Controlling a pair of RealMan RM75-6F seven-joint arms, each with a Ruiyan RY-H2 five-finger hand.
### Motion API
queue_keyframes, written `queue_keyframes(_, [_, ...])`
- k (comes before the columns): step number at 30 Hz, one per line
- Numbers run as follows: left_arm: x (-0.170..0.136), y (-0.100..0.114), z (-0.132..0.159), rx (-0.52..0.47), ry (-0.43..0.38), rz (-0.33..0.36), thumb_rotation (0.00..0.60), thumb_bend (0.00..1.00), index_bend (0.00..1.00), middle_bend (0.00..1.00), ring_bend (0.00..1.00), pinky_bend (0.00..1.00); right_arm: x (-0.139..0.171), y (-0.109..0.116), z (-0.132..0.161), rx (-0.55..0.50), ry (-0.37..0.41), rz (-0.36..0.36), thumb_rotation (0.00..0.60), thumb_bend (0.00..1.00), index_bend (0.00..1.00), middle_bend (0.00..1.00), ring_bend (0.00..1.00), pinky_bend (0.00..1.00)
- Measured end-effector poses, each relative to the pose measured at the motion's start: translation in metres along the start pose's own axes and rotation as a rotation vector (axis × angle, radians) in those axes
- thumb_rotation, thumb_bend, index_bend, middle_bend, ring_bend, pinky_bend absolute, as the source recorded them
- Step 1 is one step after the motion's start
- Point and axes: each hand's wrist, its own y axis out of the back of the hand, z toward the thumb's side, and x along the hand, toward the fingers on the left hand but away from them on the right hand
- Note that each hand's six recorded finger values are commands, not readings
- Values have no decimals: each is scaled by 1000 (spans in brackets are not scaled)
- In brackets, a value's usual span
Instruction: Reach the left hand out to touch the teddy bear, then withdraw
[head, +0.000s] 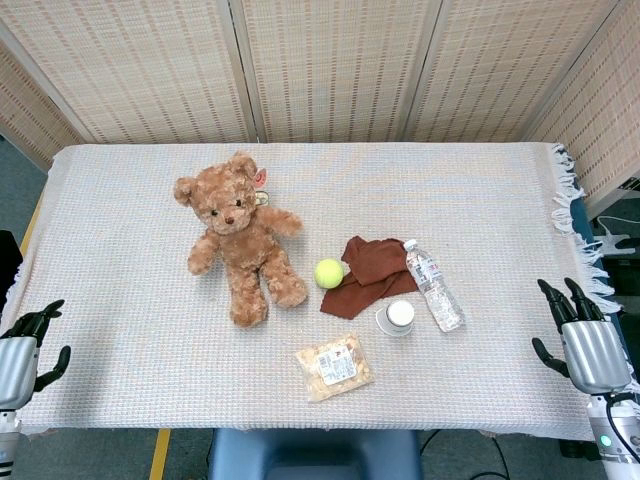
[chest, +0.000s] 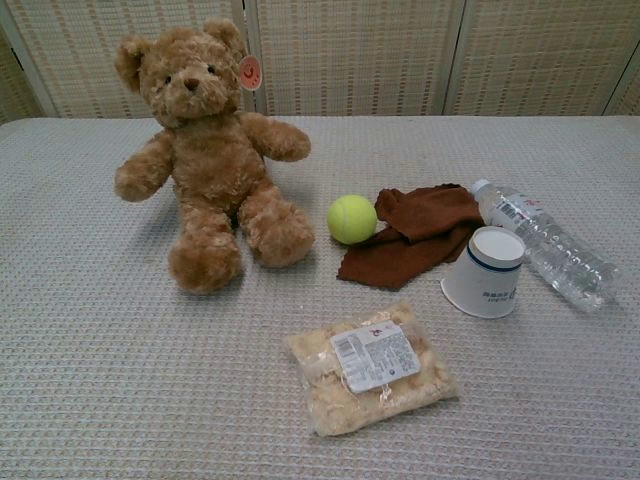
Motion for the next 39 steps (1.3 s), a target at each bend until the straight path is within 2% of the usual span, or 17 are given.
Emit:
queue_keyframes(7, [-1,-2,1,12,-1,-9,600,416,148,255,225,481,5,-3,4,4,24,19,600,194,29,170,0,209])
queue_keyframes(15, [4,-2,3,4,19,26,600,416,138,262,243,489,7,-3,9,-5,60,29,600,193,8,170,0,209])
queue_keyframes(19, [19,-10,12,-2,23,40,600,416,121,251,245,488,8,7,12,-27,91,-29,600,194,0,170,0,209])
queue_keyframes(22, [38,-17,29,-1,0,45,600,423,107,241,245,477,10,17,11,-40,100,-101,600,193,0,170,0,209])
queue_keyframes(25, [53,-23,44,4,-17,45,600,421,92,233,245,461,11,23,10,-62,109,-141,600,193,0,170,0,209])
queue_keyframes(32, [75,-33,66,-7,-16,37,600,413,89,231,245,420,11,25,8,-89,129,-142,600,184,0,170,0,209])
queue_keyframes(39, [94,-48,83,-48,32,-14,600,394,112,231,245,404,11,28,8,-105,140,-151,600,184,0,170,0,209])
